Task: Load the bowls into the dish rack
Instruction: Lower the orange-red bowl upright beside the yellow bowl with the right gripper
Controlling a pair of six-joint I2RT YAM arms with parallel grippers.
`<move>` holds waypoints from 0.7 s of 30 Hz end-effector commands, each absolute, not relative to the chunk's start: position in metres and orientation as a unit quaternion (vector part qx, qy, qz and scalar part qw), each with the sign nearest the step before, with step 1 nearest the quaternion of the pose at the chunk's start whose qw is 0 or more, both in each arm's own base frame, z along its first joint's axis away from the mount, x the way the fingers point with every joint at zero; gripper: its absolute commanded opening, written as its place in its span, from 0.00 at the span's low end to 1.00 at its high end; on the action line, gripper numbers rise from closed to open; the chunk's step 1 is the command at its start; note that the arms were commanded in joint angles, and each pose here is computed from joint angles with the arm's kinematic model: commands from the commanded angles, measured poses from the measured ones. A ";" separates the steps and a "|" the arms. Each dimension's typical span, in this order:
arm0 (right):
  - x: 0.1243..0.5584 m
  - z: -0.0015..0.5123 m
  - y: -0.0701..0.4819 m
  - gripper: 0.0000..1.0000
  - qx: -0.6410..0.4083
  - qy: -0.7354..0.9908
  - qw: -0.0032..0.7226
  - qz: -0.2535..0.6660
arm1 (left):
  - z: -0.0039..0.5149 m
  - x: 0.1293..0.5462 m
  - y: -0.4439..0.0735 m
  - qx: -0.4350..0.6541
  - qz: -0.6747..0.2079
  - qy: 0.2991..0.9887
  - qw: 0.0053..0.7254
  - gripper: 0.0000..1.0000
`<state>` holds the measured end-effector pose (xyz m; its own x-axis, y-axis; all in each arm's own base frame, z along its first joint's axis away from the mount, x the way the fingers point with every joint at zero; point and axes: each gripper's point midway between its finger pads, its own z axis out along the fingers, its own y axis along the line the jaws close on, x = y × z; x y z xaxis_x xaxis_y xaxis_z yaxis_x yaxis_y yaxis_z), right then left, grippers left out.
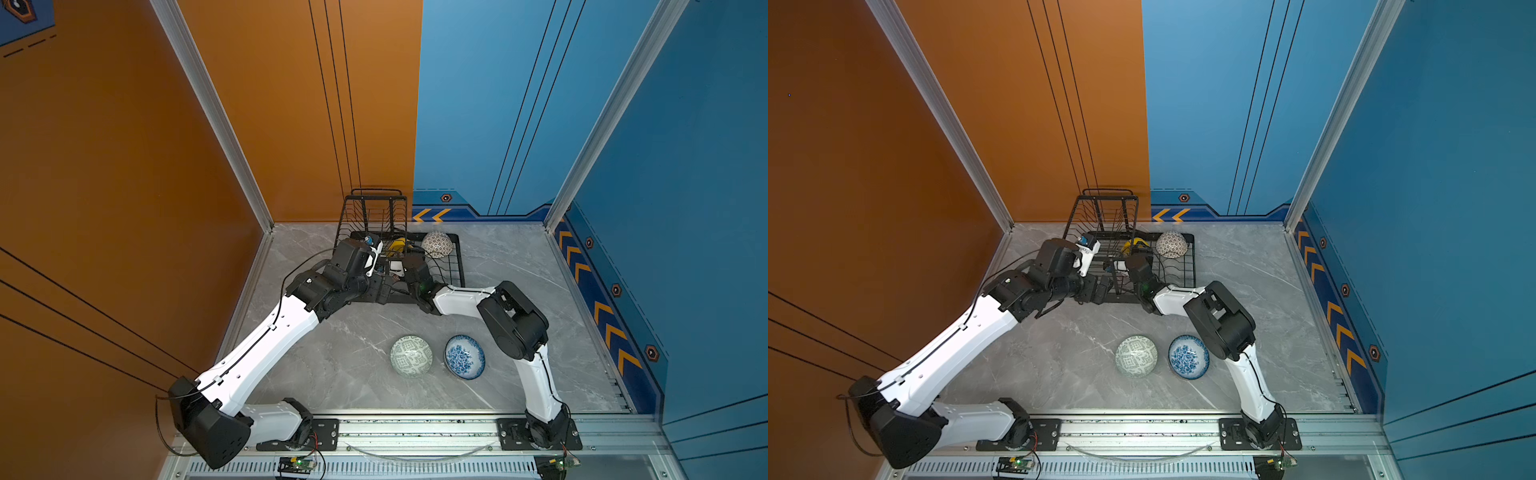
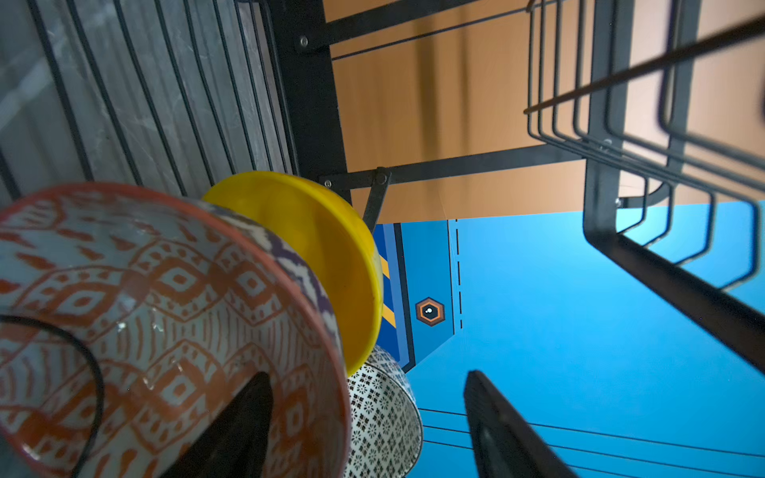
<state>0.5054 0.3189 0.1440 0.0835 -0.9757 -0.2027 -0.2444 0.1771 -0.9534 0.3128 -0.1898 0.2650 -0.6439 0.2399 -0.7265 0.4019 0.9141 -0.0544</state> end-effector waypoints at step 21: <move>0.485 0.171 0.295 1.00 -0.519 0.610 0.499 -0.331 | 0.272 0.309 -0.188 0.168 -0.116 0.897 0.392 0.98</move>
<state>0.4907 0.3022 0.1542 0.0579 -0.9760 -0.2101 -0.2901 0.1850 -0.9389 0.3117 -0.1893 0.2662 -0.6444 0.2320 -0.7286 0.3978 0.9155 -0.0604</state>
